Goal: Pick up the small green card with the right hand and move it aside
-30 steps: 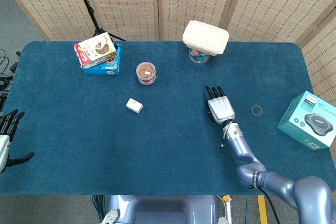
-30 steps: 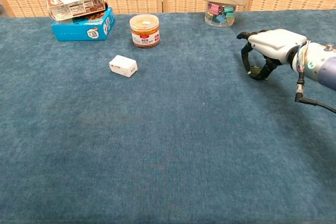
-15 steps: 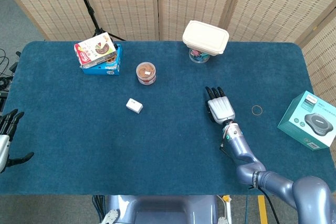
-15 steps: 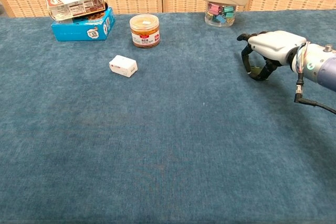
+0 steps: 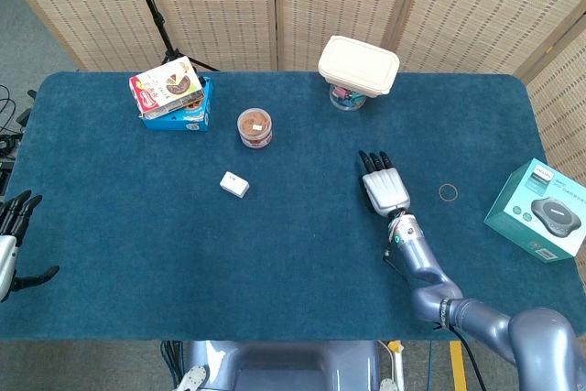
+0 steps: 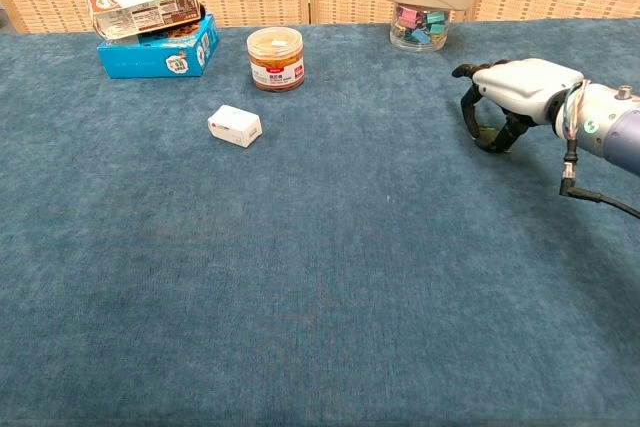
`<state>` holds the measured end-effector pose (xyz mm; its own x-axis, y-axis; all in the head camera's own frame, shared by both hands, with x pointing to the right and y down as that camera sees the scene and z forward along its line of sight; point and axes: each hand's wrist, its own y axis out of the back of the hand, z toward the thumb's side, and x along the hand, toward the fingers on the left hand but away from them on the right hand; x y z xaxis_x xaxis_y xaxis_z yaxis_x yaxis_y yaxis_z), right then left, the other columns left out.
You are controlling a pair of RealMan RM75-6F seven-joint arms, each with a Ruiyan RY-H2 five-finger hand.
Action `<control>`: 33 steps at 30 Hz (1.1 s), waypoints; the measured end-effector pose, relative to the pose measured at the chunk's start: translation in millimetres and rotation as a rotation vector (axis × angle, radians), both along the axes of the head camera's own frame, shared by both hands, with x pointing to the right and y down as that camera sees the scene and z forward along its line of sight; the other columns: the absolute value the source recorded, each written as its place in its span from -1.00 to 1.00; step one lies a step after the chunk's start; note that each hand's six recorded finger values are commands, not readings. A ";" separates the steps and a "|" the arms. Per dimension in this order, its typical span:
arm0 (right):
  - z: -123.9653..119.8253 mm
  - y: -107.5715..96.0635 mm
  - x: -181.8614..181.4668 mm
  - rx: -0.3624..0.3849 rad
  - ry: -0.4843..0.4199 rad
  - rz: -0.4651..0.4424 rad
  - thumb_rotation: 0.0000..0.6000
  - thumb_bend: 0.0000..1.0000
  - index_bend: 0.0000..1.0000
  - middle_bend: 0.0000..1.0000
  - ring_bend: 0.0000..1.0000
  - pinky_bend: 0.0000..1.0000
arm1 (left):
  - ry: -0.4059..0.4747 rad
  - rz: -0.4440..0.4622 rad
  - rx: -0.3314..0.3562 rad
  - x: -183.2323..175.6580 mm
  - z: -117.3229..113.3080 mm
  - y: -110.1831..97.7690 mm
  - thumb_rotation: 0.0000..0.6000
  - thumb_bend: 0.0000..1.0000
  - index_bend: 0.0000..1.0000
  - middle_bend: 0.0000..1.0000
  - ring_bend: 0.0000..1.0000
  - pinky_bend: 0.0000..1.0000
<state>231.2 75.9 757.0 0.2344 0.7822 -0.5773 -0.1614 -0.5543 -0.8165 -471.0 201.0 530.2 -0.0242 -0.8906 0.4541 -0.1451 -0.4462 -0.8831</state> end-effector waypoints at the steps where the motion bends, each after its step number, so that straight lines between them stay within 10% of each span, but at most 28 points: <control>1: 0.2 0.0 0.2 0.000 0.001 0.000 1.00 0.13 0.21 -1.00 -1.00 -1.00 | 0.000 0.000 0.000 0.0 0.0 -0.1 1.00 -1.00 -1.00 -1.00 -1.00 -1.00; 33: -10.3 -40.7 19.3 0.111 0.059 0.039 1.00 0.17 0.28 -1.00 -1.00 -1.00 | 0.001 -0.002 0.000 -0.3 -0.3 0.0 1.00 -1.00 -1.00 -1.00 -1.00 -1.00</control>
